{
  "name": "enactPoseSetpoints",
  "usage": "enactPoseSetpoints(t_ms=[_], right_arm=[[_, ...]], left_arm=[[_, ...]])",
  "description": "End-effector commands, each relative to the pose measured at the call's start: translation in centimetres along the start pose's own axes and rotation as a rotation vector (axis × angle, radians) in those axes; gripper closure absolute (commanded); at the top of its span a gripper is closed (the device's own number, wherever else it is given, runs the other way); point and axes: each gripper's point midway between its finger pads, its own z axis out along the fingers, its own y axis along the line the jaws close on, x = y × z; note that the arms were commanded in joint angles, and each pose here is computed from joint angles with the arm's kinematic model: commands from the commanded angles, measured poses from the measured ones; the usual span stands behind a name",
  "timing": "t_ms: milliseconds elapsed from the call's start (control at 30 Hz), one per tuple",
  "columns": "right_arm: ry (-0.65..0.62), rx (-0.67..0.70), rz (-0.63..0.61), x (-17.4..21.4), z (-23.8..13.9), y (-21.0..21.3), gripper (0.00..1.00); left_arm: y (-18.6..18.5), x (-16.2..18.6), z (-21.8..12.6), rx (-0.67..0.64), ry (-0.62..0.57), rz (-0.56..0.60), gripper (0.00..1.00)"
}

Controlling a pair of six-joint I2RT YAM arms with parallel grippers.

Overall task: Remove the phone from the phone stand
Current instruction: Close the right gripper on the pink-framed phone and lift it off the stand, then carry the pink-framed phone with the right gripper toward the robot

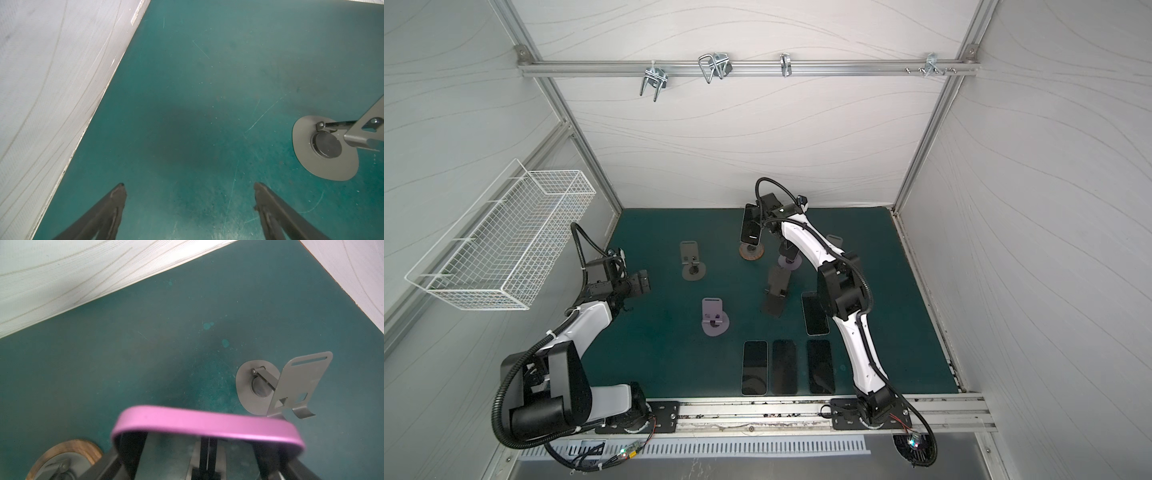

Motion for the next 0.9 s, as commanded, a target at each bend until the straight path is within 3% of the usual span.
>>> enactPoseSetpoints(t_ms=[0, 867], right_arm=[[-0.010, 0.010, 0.029, -0.1, 0.6, -0.1, 0.18], [-0.060, -0.111, -0.021, -1.6, -3.6, 0.4, 0.30]], left_arm=[[0.0, -1.8, -0.3, 0.007, -0.044, 0.017, 0.03], [0.0, -1.8, -0.3, 0.009, -0.048, 0.019, 0.03]])
